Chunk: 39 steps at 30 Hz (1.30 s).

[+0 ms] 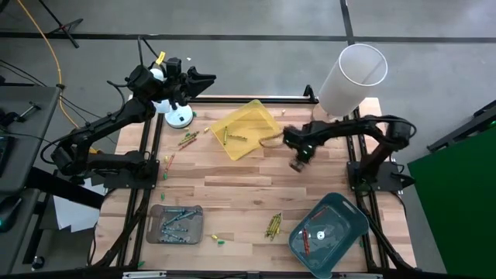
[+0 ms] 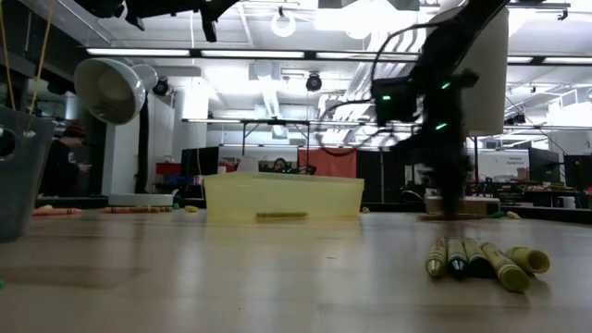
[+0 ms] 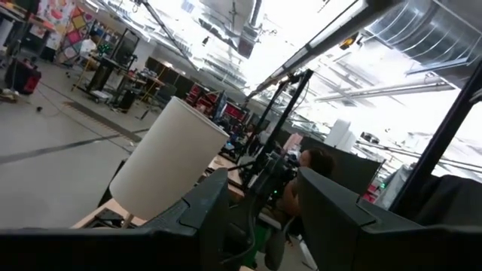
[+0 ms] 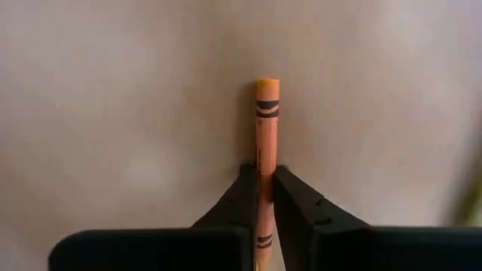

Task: Sort crayons
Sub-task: Put the orange crayon into the green bin

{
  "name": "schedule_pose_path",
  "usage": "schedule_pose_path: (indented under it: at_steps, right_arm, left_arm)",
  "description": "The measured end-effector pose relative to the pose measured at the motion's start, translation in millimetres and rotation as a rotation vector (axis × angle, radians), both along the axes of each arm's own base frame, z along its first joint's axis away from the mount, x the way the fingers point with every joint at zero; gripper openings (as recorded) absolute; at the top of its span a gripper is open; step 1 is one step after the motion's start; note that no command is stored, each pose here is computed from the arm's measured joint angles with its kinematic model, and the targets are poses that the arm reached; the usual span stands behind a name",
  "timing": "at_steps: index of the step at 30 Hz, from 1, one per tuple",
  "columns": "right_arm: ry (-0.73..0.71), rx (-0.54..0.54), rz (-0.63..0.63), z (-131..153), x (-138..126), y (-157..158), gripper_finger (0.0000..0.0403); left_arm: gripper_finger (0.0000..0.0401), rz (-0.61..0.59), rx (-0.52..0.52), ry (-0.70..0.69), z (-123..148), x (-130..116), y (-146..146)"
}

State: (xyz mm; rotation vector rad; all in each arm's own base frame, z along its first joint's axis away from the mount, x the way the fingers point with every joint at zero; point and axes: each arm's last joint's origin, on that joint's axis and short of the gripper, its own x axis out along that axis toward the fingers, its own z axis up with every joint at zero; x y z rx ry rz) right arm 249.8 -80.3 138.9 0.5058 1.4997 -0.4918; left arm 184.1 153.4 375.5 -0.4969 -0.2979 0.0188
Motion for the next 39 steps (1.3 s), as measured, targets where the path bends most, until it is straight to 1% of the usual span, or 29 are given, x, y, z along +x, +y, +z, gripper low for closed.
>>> schedule_pose_path:
  at_steps: [1, 2, 7, 9, 12, 15, 19, 22, 26, 29, 34, 39]
  right_arm:
    - [0.020, 0.060, 0.018, 5, -6, 5, 0.0018]
    - [0.031, 0.084, 0.032, 11, -11, 9, 0.0011]
    - [-0.117, 0.070, 0.067, 53, -26, 18, 0.0005]
    - [-0.267, 0.053, 0.074, 70, -25, 19, 0.0004]
    - [-0.500, -0.024, 0.060, 94, -20, 17, 0.0003]
    - [-0.735, -0.089, 0.040, 112, -6, 12, 0.0003]
    - [-1.022, -0.175, 0.063, 131, 15, 6, 0.0002]
    - [-1.215, -0.258, 0.067, 145, 28, 2, 0.0001]
    - [-1.409, -0.343, 0.088, 157, 40, -4, 0.0001]
    - [-1.487, -0.366, 0.087, 160, 46, -8, 0.0001]
    - [-1.492, -0.345, 0.083, 158, 47, -8, 0.0001]
    - [-1.500, -0.337, 0.077, 158, 47, -8, 0.0001]
  left_arm:
    - [0.0147, -0.002, 0.000, 0.000, 0, 0, 0]
    - [0.0147, -0.003, 0.000, 0.001, 0, 0, 0]
    - [0.0147, -0.028, 0.002, 0.016, -1, -1, 0]
    - [0.0147, -0.023, 0.007, 0.031, -3, 0, 1]
    - [0.0147, -0.008, 0.032, 0.068, -7, 1, 1]
    - [0.0147, 0.014, 0.048, 0.111, -12, 2, 3]
    - [0.0147, 0.026, 0.064, 0.158, -19, 5, 6]
    - [0.0147, 0.029, 0.078, 0.168, -23, 9, 9]
    - [0.0147, 0.072, 0.065, 0.196, -32, 19, 14]
    - [0.0147, 0.069, 0.052, 0.233, -43, 31, 16]
    - [0.0147, -0.040, 0.019, 0.262, -54, 47, 9]
    - [0.0147, -0.097, 0.057, 0.252, -52, 53, -4]
